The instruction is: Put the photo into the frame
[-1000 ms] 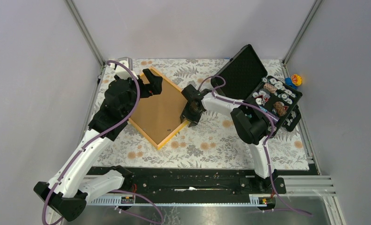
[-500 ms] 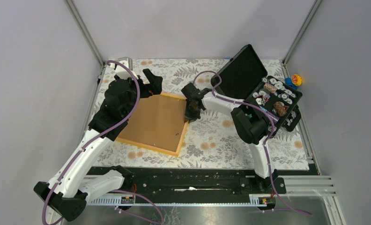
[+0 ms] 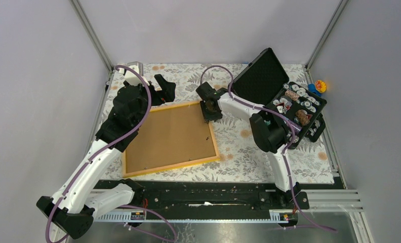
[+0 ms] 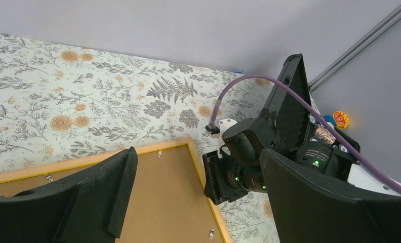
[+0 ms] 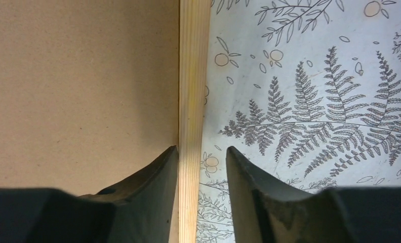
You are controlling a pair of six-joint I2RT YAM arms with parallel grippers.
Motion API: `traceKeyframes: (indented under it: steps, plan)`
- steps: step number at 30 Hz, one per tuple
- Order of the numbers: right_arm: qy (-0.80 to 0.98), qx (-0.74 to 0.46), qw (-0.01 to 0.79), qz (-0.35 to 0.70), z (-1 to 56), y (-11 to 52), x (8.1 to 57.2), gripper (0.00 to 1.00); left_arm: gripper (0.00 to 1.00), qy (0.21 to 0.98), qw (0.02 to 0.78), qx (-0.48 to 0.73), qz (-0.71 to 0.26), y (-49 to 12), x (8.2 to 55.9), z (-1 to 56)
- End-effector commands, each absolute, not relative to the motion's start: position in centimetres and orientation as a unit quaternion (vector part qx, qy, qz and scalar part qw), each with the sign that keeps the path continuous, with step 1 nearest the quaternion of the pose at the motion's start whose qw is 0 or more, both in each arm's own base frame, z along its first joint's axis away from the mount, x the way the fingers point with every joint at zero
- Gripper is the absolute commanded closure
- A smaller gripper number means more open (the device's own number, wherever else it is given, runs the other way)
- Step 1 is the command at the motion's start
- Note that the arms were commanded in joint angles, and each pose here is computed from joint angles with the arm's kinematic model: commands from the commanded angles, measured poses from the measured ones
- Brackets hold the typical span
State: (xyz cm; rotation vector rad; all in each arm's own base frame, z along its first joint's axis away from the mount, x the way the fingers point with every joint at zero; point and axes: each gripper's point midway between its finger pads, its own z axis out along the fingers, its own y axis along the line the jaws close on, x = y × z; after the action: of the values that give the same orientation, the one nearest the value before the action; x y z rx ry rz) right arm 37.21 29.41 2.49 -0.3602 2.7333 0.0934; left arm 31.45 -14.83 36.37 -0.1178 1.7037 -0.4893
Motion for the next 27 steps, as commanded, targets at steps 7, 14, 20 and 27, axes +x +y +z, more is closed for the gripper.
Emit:
traceKeyframes:
  steps: [7, 14, 20, 27]
  plan:
    - [0.985, -0.073, 0.137, 0.080, 5.1, 28.8, 33.4, 0.39, 0.01, 0.722, 0.651, -0.054, -0.227, -14.9, 31.4, 38.5]
    - [0.988, -0.042, 0.102, 0.110, 3.5, 28.8, 29.3, 0.37, 0.01, 0.725, 0.646, -0.051, -0.232, -15.3, 31.5, 38.3]
    - [0.988, -0.043, 0.096, 0.112, 2.8, 29.9, 28.9, 0.37, 0.01, 0.729, 0.642, -0.050, -0.232, -15.5, 31.7, 37.8]
    - [0.981, -0.023, 0.152, 0.116, 6.3, 29.4, 29.9, 0.35, 0.01, 0.729, 0.643, -0.050, -0.231, -15.4, 31.7, 37.9]
